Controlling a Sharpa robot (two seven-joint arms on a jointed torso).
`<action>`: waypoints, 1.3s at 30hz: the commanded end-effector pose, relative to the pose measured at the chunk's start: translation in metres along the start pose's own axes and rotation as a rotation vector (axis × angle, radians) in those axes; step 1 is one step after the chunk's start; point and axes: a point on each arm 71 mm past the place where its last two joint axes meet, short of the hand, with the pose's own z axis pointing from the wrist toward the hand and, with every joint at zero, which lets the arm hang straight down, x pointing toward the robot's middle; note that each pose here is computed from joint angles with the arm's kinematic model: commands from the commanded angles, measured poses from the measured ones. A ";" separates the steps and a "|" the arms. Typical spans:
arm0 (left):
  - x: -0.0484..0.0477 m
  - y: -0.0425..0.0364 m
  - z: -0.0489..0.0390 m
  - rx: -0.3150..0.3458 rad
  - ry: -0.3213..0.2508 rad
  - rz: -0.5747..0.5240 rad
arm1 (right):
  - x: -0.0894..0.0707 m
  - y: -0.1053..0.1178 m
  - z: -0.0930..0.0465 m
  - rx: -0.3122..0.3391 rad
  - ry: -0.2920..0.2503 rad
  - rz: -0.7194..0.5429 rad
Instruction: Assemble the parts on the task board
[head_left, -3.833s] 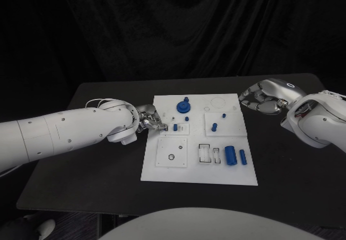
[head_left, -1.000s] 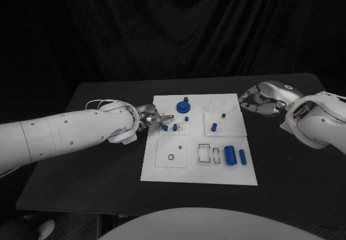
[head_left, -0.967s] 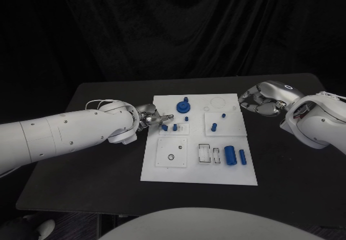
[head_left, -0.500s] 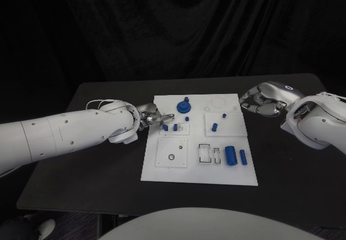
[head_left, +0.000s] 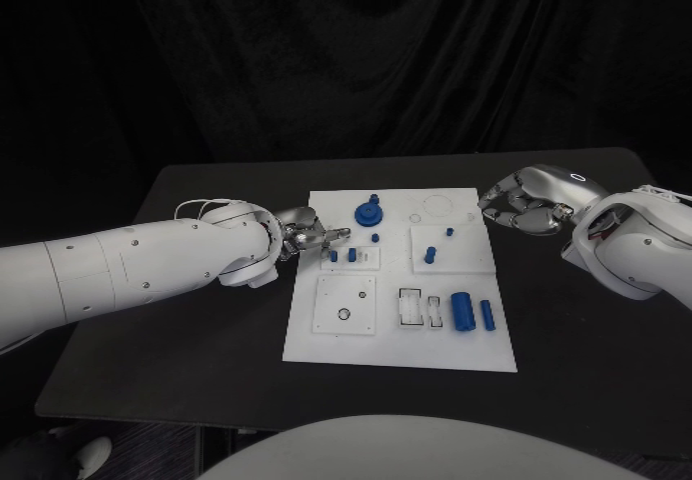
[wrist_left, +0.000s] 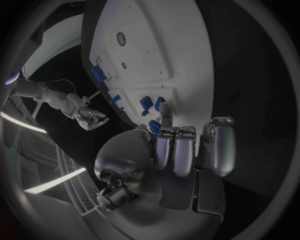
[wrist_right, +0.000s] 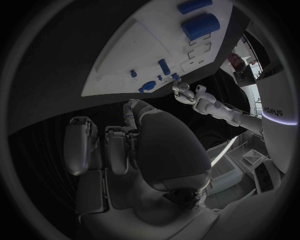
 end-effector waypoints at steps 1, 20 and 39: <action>0.0004 -0.0031 0.0001 0.032 -0.010 -0.005 | 0.002 -0.001 0.000 0.014 0.012 0.001; -0.0304 -0.0211 -0.0185 0.419 -0.383 0.124 | -0.001 -0.005 -0.005 0.016 -0.013 0.003; -0.0338 -0.0664 0.0070 0.716 -0.171 0.473 | 0.000 -0.002 -0.002 -0.002 -0.019 0.021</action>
